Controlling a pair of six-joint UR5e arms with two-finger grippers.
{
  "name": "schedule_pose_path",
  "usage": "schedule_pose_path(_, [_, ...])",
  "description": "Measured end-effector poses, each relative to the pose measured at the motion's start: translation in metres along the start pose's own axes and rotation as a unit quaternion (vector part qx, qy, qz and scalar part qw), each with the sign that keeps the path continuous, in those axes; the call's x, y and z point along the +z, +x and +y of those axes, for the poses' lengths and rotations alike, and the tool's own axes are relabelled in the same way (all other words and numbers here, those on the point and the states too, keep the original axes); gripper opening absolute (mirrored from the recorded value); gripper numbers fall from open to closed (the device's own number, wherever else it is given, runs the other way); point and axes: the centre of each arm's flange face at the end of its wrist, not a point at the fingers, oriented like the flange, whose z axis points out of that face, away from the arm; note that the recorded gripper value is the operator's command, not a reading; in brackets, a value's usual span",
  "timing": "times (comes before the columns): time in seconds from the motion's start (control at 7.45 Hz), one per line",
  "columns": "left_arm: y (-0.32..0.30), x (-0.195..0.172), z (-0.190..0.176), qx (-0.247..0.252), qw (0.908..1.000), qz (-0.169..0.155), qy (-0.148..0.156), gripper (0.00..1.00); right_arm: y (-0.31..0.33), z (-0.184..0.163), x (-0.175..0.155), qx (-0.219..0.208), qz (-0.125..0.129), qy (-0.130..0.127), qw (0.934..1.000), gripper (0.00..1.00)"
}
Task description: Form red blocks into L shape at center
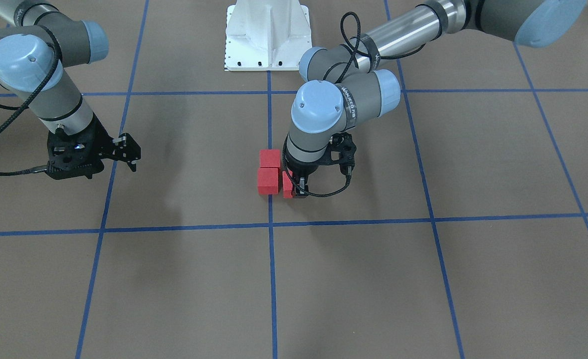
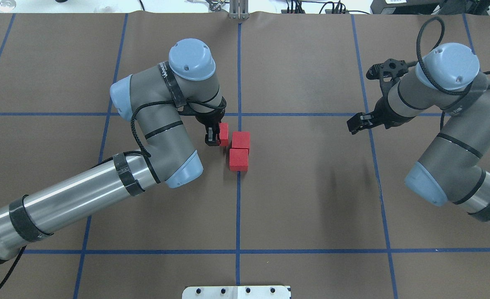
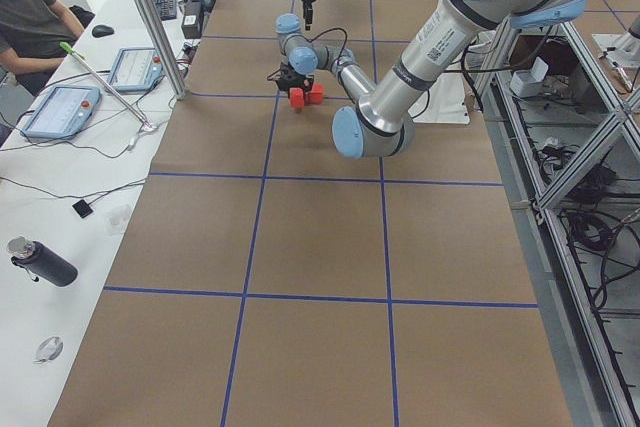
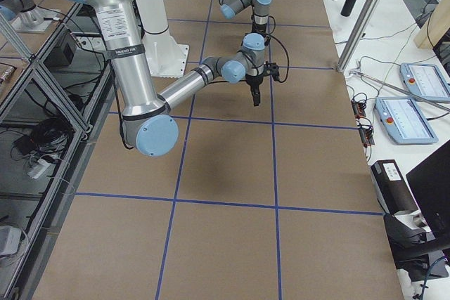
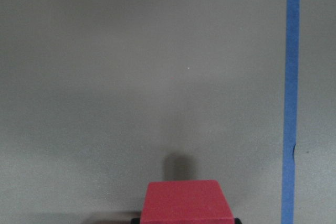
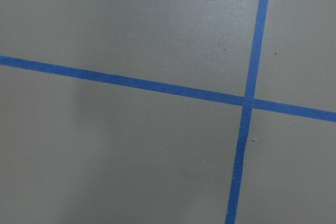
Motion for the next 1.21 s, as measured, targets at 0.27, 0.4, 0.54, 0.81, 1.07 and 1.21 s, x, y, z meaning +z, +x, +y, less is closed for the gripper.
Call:
schedule_pose_path(0.27, [-0.0012,0.0008,0.0007,0.000,1.0000,-0.001,0.000,0.00,0.0007,0.0001,0.0002,0.000,0.000,0.000,1.0000,1.00])
schedule_pose_path(0.4, [-0.0015,0.0006,0.0012,-0.001,1.0000,-0.001,-0.001,0.00,0.0009,0.0001,0.0002,0.000,0.000,0.000,1.0000,1.00])
schedule_pose_path(0.54, [-0.0020,0.0009,0.0017,-0.002,1.0000,-0.001,-0.001,0.00,0.0008,0.0001,0.0002,0.000,0.000,0.000,1.0000,1.00])
schedule_pose_path(0.81, [-0.0034,0.0038,-0.0001,-0.004,1.0000,-0.002,0.000,0.00,0.0006,0.0003,0.0004,0.000,0.000,0.000,1.0000,1.00])
schedule_pose_path(1.07, [-0.0051,0.0056,-0.0003,-0.004,1.0000,-0.004,0.000,0.00,0.0008,0.0002,0.0001,0.000,0.000,0.000,1.0000,1.00])
schedule_pose_path(1.21, [-0.0066,0.0066,0.0004,-0.005,1.0000,-0.004,0.000,0.00,0.0006,0.0001,-0.0005,0.000,0.000,0.000,1.0000,1.00])
